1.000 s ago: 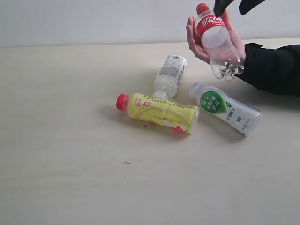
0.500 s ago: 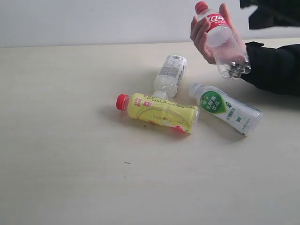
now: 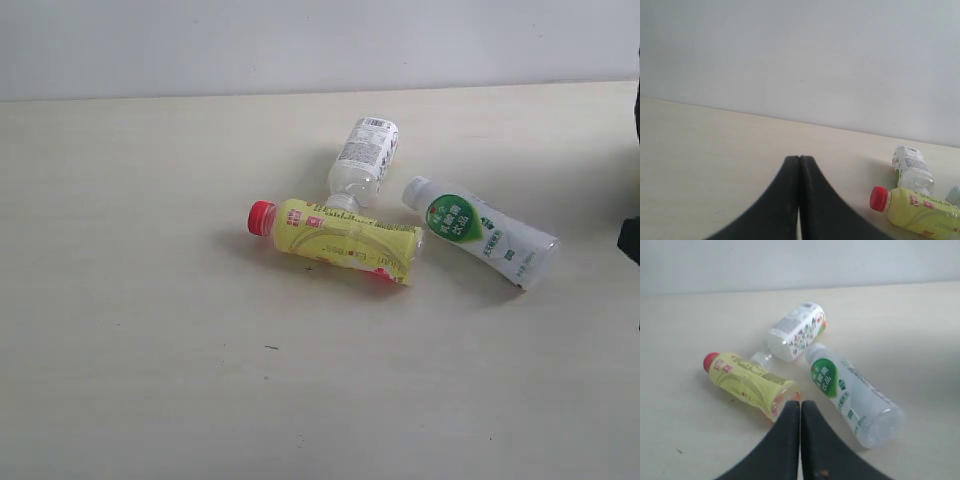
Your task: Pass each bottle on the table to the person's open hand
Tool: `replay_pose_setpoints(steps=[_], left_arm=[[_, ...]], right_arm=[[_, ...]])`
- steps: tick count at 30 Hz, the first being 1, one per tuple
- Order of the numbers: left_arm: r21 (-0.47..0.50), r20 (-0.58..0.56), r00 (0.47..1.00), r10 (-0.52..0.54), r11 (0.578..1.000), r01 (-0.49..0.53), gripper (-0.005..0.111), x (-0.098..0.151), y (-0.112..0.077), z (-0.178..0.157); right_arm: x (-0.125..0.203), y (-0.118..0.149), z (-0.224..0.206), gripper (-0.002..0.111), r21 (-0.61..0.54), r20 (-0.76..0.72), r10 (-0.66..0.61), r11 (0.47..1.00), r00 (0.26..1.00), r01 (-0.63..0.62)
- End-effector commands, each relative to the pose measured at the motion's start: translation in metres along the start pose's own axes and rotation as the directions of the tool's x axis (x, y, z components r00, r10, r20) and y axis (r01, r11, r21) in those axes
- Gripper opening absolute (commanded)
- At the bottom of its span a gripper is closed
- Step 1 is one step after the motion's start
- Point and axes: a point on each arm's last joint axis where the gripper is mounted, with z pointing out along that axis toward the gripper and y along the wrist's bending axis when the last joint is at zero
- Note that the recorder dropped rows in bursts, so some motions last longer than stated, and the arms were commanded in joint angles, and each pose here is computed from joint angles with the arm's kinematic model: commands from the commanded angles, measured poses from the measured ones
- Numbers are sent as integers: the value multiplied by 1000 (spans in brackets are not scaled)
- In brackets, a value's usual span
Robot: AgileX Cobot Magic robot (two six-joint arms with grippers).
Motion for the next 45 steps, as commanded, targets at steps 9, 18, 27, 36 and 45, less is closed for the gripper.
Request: replay_pose_setpoints(steps=[9,18,27,36,45], left_arm=[[10,14,1000,6,1000,-6,0,-1,-1,0],[10,14,1000,6,1000,-6,0,-1,-1,0],[10,14,1000,6,1000,-6,0,-1,-1,0],[10,14,1000,6,1000,-6,0,-1,-1,0],[10,14,1000,6,1000,-6,0,-1,-1,0]], right_arm=[[-7,7,-26,1,-41,207,-51,997,977,60],[-7,7,-26,1,-40,209,-51,997,977,60],[-6,7,-26,1,-38,208,-53,997,977,62],[-6,7,-26,1,-38,208,-51,997,977,60],[-6,7,-26,1,-38,208,-51,997,977,60]])
